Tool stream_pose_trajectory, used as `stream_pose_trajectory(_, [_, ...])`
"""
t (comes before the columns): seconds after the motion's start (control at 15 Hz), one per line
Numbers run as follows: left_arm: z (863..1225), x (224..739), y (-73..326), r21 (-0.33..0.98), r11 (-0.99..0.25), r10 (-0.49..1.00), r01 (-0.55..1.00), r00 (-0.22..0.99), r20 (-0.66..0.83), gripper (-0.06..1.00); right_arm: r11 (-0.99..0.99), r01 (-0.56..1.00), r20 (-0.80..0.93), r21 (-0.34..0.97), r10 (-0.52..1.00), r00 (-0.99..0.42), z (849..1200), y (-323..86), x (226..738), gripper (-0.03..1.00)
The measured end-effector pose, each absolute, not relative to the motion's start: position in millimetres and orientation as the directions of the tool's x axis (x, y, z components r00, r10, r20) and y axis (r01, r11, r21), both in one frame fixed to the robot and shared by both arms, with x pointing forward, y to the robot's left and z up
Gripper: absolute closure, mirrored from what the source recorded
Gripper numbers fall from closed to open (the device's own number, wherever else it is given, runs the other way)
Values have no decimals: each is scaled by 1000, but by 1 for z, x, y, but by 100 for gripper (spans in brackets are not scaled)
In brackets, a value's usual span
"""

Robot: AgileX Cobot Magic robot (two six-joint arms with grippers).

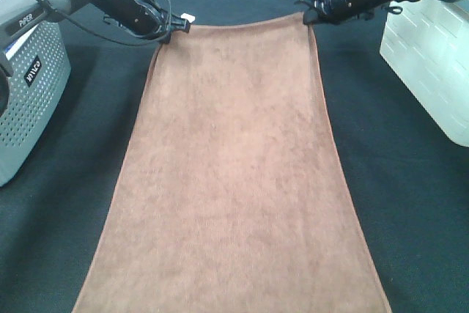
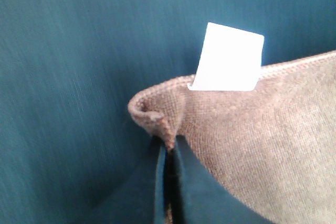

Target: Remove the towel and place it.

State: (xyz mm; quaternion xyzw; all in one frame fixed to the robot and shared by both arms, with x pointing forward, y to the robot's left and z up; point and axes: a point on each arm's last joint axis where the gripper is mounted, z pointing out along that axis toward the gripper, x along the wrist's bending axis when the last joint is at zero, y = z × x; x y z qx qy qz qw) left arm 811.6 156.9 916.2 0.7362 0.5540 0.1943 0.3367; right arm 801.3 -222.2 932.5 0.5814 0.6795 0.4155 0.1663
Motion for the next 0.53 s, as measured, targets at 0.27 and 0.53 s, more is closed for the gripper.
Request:
stream_pose_trajectory(0.27, [917, 819, 157, 780, -131, 951, 613, 298, -75, 94, -17, 623, 230, 782, 937, -264, 921, -224, 809, 97])
stream_pose_trajectory(0.53, [914, 824, 157, 814, -116, 955, 569, 290, -67, 94, -30, 568, 210, 823, 944, -253, 926, -226, 813, 97])
